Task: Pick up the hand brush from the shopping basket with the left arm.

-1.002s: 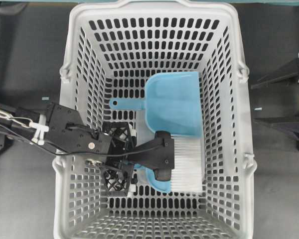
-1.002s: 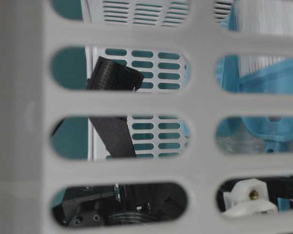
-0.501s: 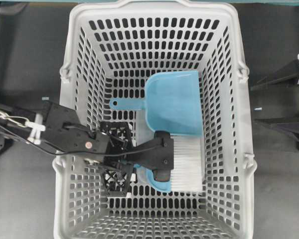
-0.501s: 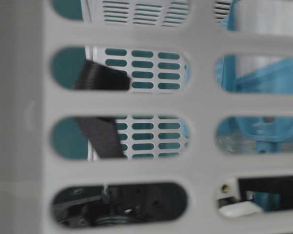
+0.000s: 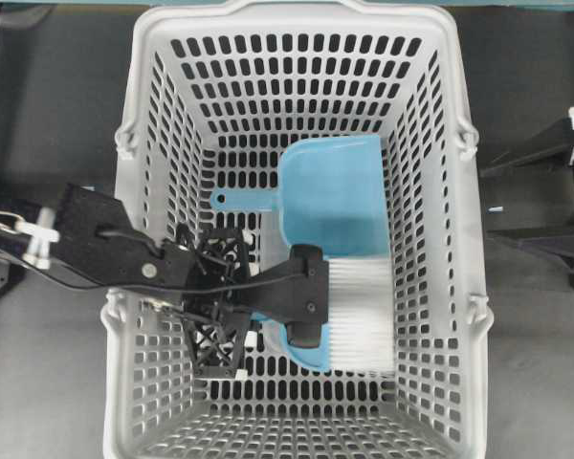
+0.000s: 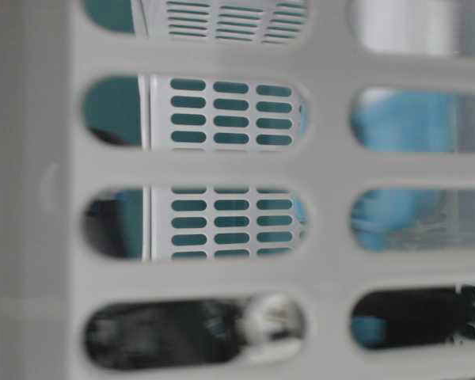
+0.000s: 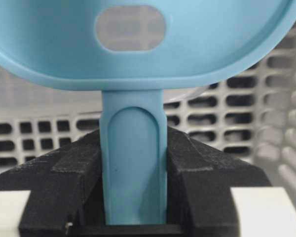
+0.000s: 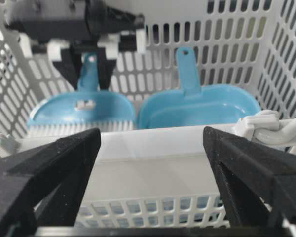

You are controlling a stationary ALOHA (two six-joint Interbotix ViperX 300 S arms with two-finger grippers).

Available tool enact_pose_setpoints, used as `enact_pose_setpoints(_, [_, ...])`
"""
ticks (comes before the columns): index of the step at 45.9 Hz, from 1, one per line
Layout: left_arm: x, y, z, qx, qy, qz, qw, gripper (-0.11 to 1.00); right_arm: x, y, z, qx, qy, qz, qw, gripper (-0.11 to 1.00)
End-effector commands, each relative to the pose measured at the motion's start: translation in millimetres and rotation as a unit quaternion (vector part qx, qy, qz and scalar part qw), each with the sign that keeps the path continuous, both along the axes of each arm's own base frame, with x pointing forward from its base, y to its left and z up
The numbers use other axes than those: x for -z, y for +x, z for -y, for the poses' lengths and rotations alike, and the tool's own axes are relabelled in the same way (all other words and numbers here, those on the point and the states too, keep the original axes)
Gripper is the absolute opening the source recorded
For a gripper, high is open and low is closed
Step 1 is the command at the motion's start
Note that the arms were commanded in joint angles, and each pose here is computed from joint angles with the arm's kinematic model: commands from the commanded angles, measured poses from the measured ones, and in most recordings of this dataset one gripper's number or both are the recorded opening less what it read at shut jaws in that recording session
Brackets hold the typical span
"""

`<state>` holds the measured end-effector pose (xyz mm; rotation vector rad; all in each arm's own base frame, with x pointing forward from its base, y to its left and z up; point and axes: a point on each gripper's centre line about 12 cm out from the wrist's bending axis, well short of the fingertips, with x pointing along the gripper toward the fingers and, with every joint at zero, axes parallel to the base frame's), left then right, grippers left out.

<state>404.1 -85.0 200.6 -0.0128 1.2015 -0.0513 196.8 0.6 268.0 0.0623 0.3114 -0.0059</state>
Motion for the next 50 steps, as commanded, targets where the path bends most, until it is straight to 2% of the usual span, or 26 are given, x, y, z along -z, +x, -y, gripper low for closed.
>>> enact_pose_setpoints(1, [-45,3,2,0.002,-0.008,0.046,0.9989,0.25,-5,2,0,0.000,0.002,0.009,1.0000,0.79])
enact_pose_setpoints(12, [-116,-4,-2,-0.003,-0.006,0.043,0.9990,0.25,-7,0,0,0.001,0.002,0.015,0.9999,0.79])
enact_pose_setpoints(19, [-171,-14,-8,-0.011,-0.009,0.058,0.9982,0.25,-9,-1,0,0.001,0.002,0.018,0.9998,0.79])
enact_pose_setpoints(22, [-185,-19,-10,-0.013,-0.010,0.062,0.9980,0.25,-8,-1,0,0.000,0.002,0.018,0.9998,0.79])
enact_pose_setpoints(26, [-192,-22,-11,-0.015,-0.009,0.056,0.9983,0.25,-9,-2,0,0.000,0.003,0.020,0.9998,0.79])
enact_pose_setpoints(50, [-188,-21,-12,-0.015,-0.008,0.054,0.9984,0.25,-8,-3,0,0.001,0.003,0.019,0.9998,0.79])
